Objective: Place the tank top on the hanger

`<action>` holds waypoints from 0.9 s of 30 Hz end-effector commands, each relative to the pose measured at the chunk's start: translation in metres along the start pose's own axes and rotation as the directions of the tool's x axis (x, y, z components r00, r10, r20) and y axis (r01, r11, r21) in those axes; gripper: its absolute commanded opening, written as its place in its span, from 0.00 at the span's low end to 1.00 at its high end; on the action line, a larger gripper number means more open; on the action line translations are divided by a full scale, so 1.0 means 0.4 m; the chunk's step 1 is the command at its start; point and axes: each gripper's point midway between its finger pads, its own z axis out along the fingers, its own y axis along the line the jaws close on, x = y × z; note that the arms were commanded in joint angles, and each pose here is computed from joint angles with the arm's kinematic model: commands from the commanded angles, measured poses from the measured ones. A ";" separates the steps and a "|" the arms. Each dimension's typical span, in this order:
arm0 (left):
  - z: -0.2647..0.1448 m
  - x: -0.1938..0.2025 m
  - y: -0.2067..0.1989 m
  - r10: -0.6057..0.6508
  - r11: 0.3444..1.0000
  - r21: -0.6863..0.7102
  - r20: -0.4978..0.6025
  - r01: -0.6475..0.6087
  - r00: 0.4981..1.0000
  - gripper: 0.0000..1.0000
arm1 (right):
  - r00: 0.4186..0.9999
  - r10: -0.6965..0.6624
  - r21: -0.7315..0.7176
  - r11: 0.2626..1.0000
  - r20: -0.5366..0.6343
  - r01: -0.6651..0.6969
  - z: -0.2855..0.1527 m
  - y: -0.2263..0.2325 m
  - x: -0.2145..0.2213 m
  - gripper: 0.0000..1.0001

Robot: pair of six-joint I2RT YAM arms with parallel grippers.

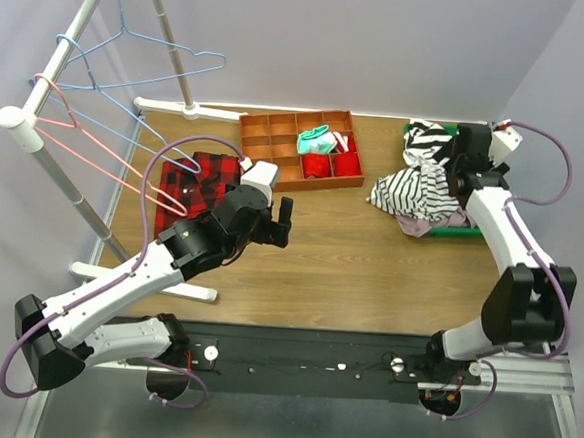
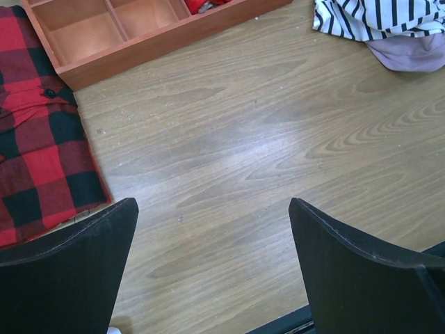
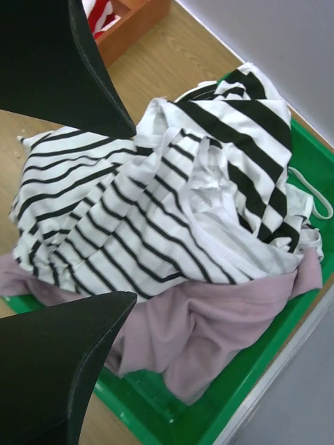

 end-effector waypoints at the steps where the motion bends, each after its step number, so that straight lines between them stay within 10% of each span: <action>1: 0.007 0.014 0.020 0.029 0.999 -0.038 -0.013 -0.029 1.000 0.99 | 0.993 -0.088 -0.038 0.996 -0.081 0.085 0.057 0.052 0.032 0.97; 13: 0.011 0.019 0.033 0.027 0.998 -0.061 -0.019 -0.028 0.999 0.99 | 0.974 -0.127 -0.072 0.991 -0.187 0.115 0.160 0.084 0.169 0.63; 20: 0.025 0.034 0.031 0.029 0.997 -0.068 -0.044 -0.032 0.999 0.99 | 0.973 -0.134 -0.073 0.990 -0.190 0.122 0.160 0.098 0.151 0.02; 27: 0.023 0.025 0.019 0.005 0.999 -0.049 -0.035 -0.007 0.999 0.99 | 0.991 -0.090 -0.191 0.979 -0.098 0.070 0.031 0.162 -0.032 0.01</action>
